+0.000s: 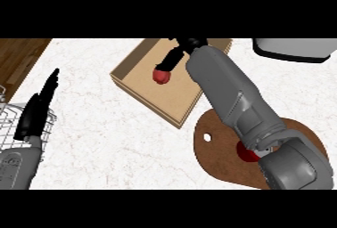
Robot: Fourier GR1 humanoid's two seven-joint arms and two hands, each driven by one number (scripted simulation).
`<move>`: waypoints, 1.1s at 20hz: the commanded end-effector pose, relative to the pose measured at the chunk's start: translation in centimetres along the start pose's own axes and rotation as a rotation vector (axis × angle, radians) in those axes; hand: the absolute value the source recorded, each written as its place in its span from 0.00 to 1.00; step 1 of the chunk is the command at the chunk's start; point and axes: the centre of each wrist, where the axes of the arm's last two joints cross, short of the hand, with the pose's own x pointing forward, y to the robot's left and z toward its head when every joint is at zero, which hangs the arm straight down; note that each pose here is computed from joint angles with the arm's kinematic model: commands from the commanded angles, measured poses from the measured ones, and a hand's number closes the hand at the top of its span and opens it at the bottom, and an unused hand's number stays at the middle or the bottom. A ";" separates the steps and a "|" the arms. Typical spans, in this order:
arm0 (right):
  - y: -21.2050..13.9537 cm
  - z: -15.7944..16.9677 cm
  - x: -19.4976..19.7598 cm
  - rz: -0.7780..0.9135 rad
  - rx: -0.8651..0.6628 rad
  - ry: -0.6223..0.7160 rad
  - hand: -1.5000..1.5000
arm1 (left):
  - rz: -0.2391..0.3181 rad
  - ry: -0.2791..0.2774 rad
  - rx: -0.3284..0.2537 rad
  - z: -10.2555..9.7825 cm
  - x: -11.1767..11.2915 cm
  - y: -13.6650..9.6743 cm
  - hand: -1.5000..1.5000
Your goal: Pick the bell pepper from the cutting board and place it in the cardboard box
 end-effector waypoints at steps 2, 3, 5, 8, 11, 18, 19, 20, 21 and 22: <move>-0.1 0.0 0.1 -0.056 -0.012 -0.022 0.00 | 0.015 0.010 -0.004 -0.2 -0.2 -0.3 0.50; -0.2 -0.1 0.3 -0.067 -0.007 -0.041 0.00 | 0.006 -0.002 0.000 0.0 -0.2 -0.5 0.50; -0.2 0.1 -0.3 -0.112 -0.076 -0.075 0.00 | -0.005 -0.003 0.002 -0.1 0.4 -0.1 0.50; -0.8 -0.1 0.2 -0.179 -0.160 -0.124 0.00 | 0.002 -0.014 -0.004 0.1 0.0 -0.3 0.50; -1.1 0.0 -0.2 -0.291 -0.227 -0.142 0.00 | 0.008 0.018 0.017 0.4 -1.0 -0.1 0.50; -4.0 0.8 -4.0 -0.453 -0.297 -0.169 0.00 | 0.004 0.021 0.038 0.8 -0.9 0.5 0.50; -4.4 0.7 -3.9 -0.460 -0.282 -0.157 0.00 | -0.002 0.020 0.031 0.1 0.0 0.5 0.50; -7.5 0.9 -4.5 -0.474 -0.299 -0.164 0.00 | -0.010 0.033 0.029 1.2 -1.4 0.7 0.50; -5.9 0.8 -4.3 -0.481 -0.299 -0.145 0.00 | -0.004 0.033 0.036 0.9 -1.8 1.6 0.50; -9.1 1.7 -6.7 -0.483 -0.322 -0.136 0.00 | -0.005 0.020 0.036 0.8 -0.4 0.3 0.50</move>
